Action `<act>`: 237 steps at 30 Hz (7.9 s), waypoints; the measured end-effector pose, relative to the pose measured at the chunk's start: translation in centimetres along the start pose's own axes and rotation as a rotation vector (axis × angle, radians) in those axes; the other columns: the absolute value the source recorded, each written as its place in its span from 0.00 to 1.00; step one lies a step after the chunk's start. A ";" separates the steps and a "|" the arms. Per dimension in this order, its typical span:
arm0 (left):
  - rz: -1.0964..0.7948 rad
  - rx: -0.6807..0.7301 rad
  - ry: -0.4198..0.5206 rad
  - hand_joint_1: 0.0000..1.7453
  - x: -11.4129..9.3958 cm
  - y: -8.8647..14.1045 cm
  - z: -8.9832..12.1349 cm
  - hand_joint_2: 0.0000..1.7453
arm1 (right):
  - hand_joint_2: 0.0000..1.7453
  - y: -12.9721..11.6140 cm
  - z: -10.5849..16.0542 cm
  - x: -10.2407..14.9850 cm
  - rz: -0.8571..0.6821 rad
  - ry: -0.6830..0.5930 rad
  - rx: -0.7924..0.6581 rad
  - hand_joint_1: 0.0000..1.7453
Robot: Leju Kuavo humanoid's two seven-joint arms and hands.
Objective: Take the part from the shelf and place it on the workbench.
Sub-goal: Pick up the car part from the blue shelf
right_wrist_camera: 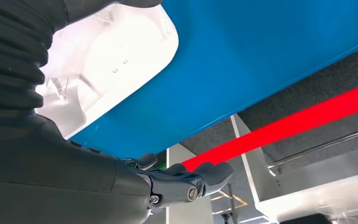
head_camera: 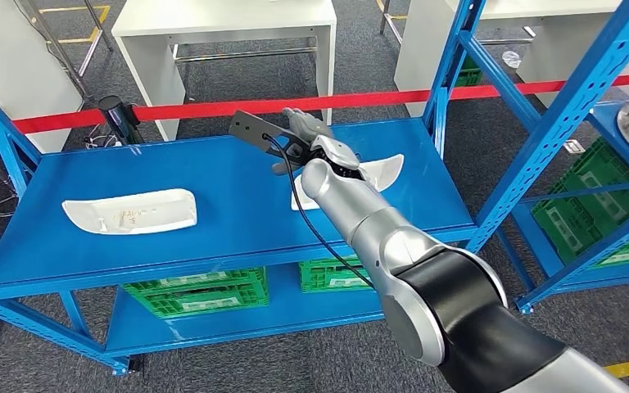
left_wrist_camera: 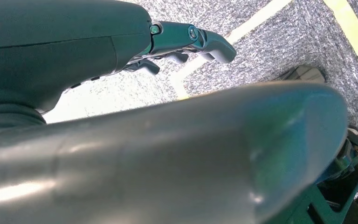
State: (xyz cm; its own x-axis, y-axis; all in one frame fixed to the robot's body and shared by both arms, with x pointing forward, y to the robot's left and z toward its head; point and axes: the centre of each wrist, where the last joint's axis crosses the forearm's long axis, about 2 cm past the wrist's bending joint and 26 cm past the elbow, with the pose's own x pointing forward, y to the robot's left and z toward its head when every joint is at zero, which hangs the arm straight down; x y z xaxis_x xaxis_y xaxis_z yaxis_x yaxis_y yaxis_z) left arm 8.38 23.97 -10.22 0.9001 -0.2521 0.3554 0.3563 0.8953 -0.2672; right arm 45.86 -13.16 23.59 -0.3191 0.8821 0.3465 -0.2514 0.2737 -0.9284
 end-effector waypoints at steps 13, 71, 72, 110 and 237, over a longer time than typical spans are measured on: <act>-0.011 -0.008 0.002 0.00 0.2 -0.3 -0.1 0.00 | 1.00 1.3 0.4 -0.7 0.025 0.016 0.022 0.00; -0.014 -0.028 0.023 0.00 0.3 -1.4 -0.4 0.00 | 1.00 6.7 2.9 -1.8 -0.110 0.106 -0.010 0.00; -0.013 -0.029 0.023 0.00 0.3 -1.4 -0.4 0.00 | 1.00 7.1 3.1 -2.0 -0.117 0.108 -0.009 0.00; 0.034 -0.046 0.016 0.00 -1.2 -2.6 -0.4 0.00 | 1.00 13.0 9.8 -5.4 -0.115 0.158 -0.167 0.00; 0.024 -0.044 0.085 0.00 -1.8 -2.5 -0.2 0.00 | 1.00 4.0 1.7 -2.9 0.180 0.088 -0.231 0.00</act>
State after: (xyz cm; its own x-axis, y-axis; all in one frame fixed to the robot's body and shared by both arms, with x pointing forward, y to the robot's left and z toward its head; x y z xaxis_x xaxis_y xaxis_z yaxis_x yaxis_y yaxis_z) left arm 5.97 22.12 -10.41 0.9258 -0.2627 0.2720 0.3435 0.8849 -0.3146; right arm 44.20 -15.27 19.07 -0.2564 0.9514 0.1704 0.0192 0.1813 -0.9832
